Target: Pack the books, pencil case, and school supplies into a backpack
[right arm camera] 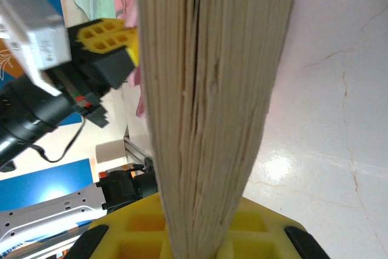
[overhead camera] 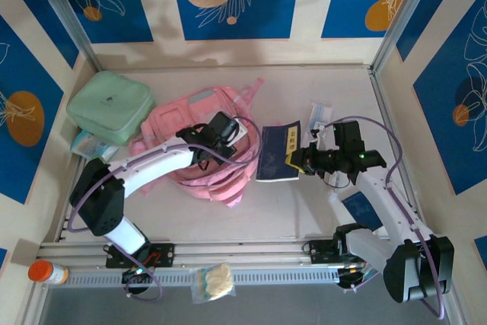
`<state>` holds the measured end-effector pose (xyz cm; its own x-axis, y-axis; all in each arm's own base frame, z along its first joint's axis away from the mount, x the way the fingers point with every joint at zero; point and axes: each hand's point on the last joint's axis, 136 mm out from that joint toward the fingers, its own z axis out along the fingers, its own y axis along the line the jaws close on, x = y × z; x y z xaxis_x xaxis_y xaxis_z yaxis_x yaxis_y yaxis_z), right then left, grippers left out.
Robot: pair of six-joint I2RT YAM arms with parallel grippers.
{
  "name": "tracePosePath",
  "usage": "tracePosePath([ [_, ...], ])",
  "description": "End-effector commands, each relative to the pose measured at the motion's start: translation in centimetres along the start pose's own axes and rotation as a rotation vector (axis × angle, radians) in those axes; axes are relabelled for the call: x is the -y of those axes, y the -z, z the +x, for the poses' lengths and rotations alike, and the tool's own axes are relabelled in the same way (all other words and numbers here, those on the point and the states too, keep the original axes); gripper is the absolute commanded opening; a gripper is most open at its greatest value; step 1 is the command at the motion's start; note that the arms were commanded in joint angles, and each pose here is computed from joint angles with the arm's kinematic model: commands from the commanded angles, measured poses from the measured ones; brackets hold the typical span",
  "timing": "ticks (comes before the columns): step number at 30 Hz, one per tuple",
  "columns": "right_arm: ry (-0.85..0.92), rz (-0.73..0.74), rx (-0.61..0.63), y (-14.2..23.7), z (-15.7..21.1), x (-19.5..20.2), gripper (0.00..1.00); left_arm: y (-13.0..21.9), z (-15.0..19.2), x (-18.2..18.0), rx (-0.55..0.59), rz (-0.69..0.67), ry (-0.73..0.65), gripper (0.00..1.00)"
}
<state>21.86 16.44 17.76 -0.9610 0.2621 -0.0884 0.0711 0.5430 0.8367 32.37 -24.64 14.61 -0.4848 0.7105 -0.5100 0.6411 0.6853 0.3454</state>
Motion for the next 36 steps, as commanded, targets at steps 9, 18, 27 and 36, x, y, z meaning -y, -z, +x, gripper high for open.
tracePosePath([
  [9,0.015,-0.058,-0.1,-1.7,2.1,-2.0,0.0,9.5,-7.1,-7.7,0.25,-0.159,0.06,0.0],
  [18,0.142,-0.14,-0.244,-11.5,0.4,-6.3,0.0,12.2,-8.2,-9.4,0.309,-0.178,0.116,0.0],
  [27,0.146,-0.07,-0.267,-20.6,-4.3,-5.9,0.2,12.7,-8.0,-10.1,0.323,-0.191,0.167,0.0],
  [36,0.113,0.182,-0.193,-17.3,-3.5,-1.5,0.38,12.5,-7.6,-9.9,0.336,-0.158,0.186,0.0],
])
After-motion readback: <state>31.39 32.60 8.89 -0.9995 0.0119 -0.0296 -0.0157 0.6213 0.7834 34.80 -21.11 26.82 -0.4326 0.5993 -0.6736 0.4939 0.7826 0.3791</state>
